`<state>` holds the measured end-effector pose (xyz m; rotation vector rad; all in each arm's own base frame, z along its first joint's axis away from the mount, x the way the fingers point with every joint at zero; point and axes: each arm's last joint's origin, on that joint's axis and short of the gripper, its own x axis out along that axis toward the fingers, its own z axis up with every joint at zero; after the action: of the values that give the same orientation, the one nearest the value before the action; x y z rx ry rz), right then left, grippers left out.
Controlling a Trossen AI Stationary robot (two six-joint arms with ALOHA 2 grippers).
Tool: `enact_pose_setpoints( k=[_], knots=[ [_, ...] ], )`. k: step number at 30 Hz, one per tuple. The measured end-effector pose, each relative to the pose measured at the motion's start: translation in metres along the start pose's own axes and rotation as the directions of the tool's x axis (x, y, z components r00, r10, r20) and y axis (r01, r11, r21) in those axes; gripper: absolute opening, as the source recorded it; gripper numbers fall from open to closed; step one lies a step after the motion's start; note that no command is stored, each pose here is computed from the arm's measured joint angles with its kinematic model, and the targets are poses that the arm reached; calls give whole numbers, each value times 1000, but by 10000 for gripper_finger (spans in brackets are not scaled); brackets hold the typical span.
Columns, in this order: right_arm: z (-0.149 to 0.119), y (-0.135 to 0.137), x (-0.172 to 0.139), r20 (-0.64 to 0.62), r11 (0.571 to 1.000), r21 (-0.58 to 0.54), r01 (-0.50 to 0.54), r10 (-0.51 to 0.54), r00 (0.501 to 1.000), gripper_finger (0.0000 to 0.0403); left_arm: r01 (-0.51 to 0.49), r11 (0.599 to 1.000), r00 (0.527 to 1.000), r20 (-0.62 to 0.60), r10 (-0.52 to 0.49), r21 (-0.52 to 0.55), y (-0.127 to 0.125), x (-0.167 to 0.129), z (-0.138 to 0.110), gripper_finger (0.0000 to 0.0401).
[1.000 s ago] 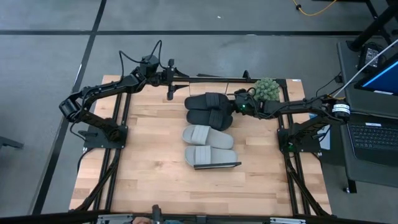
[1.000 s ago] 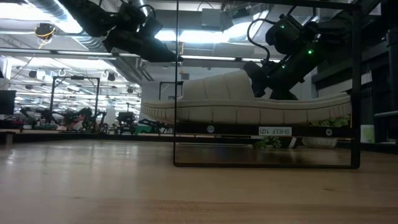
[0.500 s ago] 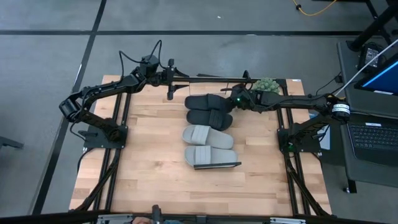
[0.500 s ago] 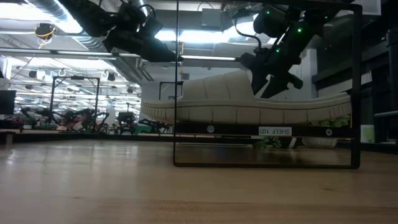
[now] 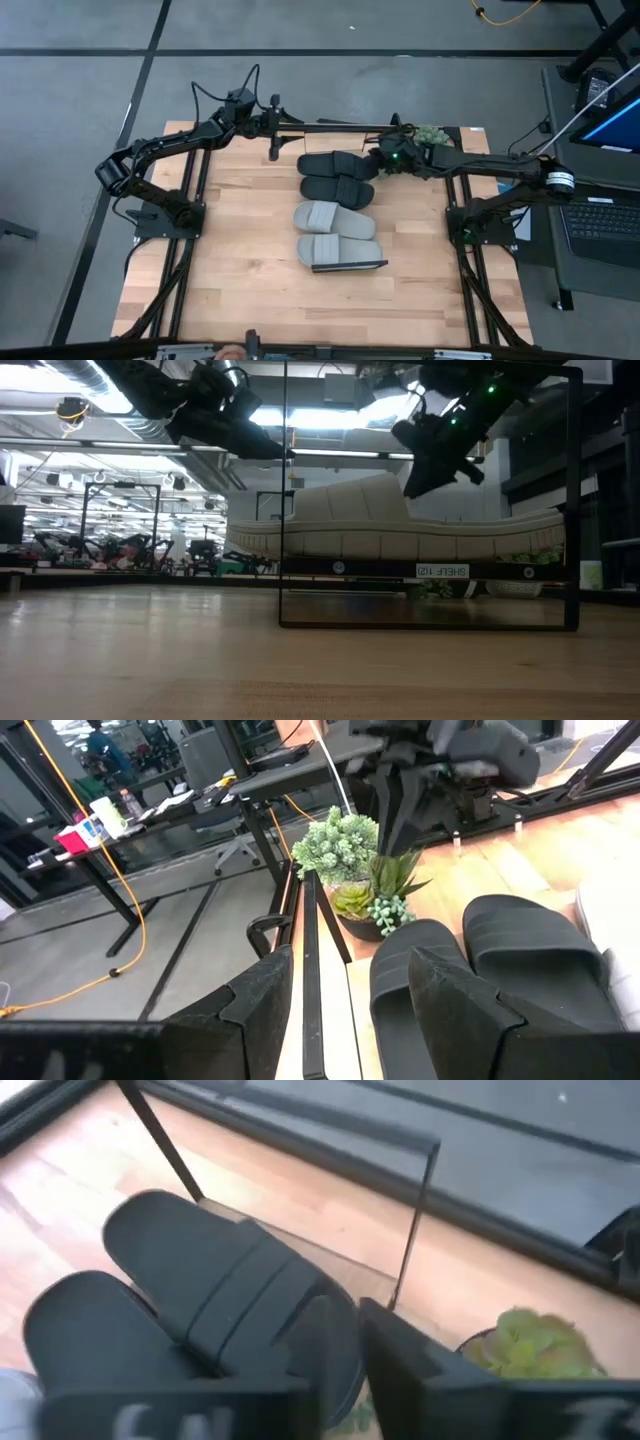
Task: Pick and place slides into the shelf
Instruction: Return to Home Position
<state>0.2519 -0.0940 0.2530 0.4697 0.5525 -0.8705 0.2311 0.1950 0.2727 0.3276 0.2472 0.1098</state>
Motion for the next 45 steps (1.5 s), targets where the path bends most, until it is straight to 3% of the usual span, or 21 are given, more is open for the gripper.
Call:
enact_pose_setpoints(
  k=[4,12,19,25,29,33,38,45],
  knots=[
    [6,-1,-13,48,997,-73,-24,28,998,9,10,1000,1000,3,-10,3,-3,2,1,190],
    [9,5,-44,173,978,-208,-18,56,983,5,47,999,999,11,-47,9,-12,7,6,190],
    [-18,1,-54,198,962,-262,-76,130,972,4,85,996,996,22,-86,20,-24,14,12,190],
    [-44,1,-59,302,915,-374,-152,275,913,5,51,998,999,-6,-51,-42,-31,19,14,185],
    [-62,1,-62,337,871,-442,-215,383,860,4,41,994,999,-13,-43,-103,-32,19,14,153],
    [-80,-3,-60,313,821,-474,-319,496,810,4,47,992,999,-9,-49,-120,-32,19,14,95],
    [-91,-8,-54,328,820,-466,-333,510,796,4,41,992,999,8,-41,-119,-31,19,16,11],
    [-91,-8,-54,343,819,-466,-334,515,785,6,-56,991,977,196,79,-125,-51,-7,3,2]
  ],
)
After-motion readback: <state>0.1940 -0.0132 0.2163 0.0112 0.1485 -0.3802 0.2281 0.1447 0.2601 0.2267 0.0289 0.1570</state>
